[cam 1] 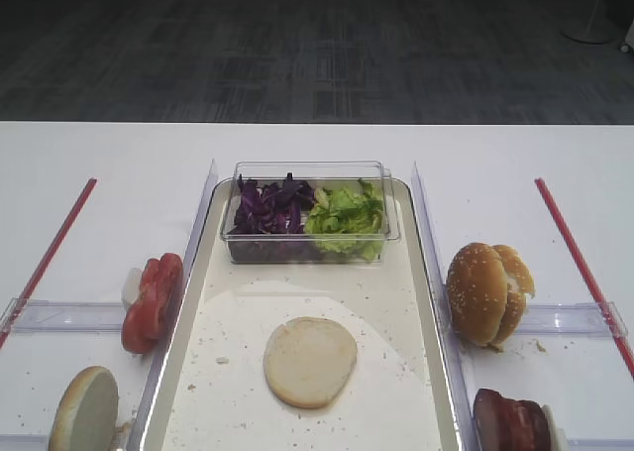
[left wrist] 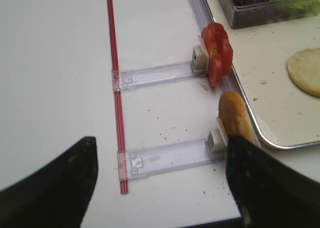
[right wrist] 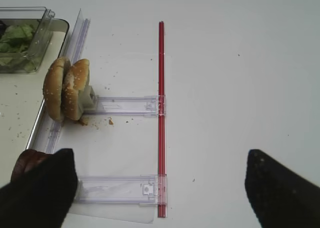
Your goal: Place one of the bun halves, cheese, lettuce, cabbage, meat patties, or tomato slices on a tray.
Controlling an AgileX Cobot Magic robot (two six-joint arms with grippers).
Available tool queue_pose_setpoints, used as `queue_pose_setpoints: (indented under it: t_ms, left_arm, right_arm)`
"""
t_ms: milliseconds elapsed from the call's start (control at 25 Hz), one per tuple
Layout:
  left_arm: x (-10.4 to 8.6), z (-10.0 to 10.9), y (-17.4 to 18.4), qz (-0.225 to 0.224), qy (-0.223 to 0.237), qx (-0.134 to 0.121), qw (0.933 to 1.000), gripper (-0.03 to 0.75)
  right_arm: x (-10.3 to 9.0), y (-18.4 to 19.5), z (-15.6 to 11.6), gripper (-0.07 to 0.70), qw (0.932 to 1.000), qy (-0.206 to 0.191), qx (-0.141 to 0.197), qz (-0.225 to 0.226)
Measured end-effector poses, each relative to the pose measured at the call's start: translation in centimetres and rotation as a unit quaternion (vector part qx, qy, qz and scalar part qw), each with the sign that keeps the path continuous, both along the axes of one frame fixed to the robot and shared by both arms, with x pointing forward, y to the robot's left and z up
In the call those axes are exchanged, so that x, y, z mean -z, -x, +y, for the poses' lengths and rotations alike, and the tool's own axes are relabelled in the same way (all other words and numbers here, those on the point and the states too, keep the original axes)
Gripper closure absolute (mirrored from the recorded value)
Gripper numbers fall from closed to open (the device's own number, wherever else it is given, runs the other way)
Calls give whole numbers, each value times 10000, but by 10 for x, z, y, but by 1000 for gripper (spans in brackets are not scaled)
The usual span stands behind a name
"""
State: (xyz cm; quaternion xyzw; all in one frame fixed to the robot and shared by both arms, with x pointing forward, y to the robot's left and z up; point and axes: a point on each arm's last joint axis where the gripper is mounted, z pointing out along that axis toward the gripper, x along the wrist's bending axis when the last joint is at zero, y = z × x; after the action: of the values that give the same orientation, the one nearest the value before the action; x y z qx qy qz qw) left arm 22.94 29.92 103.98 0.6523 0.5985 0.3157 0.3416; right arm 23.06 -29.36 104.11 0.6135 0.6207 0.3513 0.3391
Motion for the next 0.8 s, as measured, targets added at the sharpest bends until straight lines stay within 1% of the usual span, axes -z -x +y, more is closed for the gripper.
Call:
queue_pose_setpoints:
  t_ms: [160, 800]
  left_arm:
    - [0, 0, 2, -70, 21, -12, 10000, 223]
    - [0, 0, 2, -69, 31, -19, 10000, 223]
  right_arm:
    - [0, 0, 0, -60, 10000, 0, 0, 0]
    - [0, 0, 0, -60, 10000, 0, 0, 0]
